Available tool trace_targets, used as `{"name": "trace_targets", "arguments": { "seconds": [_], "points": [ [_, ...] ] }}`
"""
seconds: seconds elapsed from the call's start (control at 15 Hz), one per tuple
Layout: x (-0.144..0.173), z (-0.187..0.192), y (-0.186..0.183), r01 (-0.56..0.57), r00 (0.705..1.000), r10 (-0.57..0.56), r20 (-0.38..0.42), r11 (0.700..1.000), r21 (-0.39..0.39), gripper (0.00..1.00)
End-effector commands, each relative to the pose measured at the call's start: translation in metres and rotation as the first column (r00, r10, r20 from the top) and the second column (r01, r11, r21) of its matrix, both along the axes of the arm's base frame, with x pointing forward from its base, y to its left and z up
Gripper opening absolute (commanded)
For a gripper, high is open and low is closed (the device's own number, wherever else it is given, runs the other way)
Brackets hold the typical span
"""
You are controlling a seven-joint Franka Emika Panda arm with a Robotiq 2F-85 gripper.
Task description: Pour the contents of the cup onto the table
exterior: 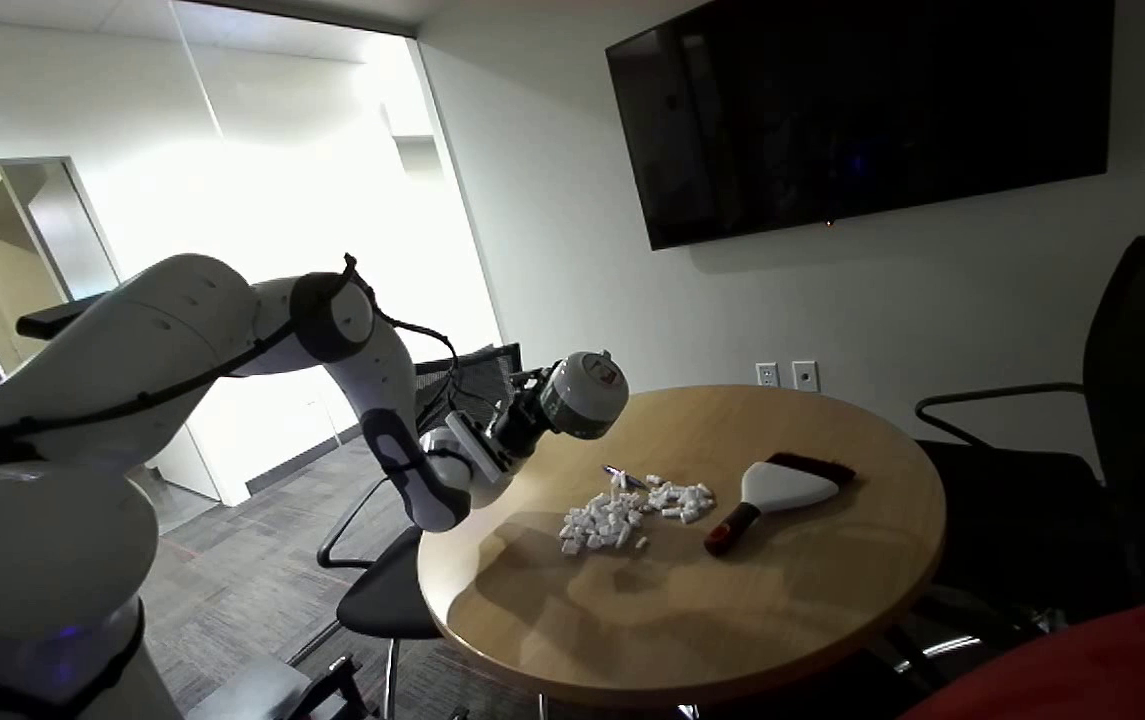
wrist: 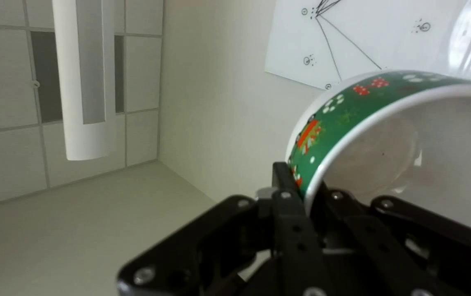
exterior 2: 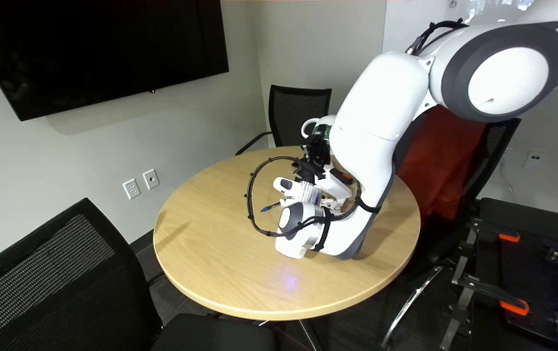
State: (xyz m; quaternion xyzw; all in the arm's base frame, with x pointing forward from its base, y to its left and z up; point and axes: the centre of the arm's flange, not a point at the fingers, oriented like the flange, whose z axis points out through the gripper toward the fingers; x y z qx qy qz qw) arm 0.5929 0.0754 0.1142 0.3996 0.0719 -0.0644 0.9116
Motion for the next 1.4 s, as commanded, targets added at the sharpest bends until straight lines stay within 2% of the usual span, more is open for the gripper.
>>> {"name": "trace_targets", "arguments": {
  "seconds": [0.0, 0.13, 0.27, 0.33, 0.47, 0.67, 0.8, 1.0, 1.13, 1.33],
  "points": [
    [0.010, 0.023, 0.002, 0.022, 0.999, -0.019, 0.045, 0.997, -0.068, 0.03],
    [0.011, 0.036, 0.005, 0.020, 0.997, -0.019, 0.069, 1.000, -0.013, 0.03],
    [0.012, 0.055, 0.010, 0.015, 0.996, -0.026, 0.080, 0.990, 0.141, 0.03],
    [0.011, 0.067, 0.014, 0.007, 0.997, -0.021, 0.074, 0.983, 0.185, 0.03],
    [0.010, 0.092, 0.024, -0.004, 0.995, -0.025, 0.098, 0.960, 0.282, 0.03],
    [0.008, 0.130, 0.041, -0.033, 0.988, -0.037, 0.153, 0.902, 0.431, 0.03],
    [0.007, 0.150, 0.052, -0.062, 0.982, -0.043, 0.184, 0.846, 0.530, 0.03],
    [0.007, 0.171, 0.068, -0.126, 0.972, -0.041, 0.230, 0.736, 0.665, 0.03],
    [0.010, 0.178, 0.076, -0.182, 0.965, -0.028, 0.262, 0.648, 0.740, 0.03],
    [0.014, 0.180, 0.082, -0.266, 0.955, 0.019, 0.296, 0.495, 0.827, 0.03]
  ]
}}
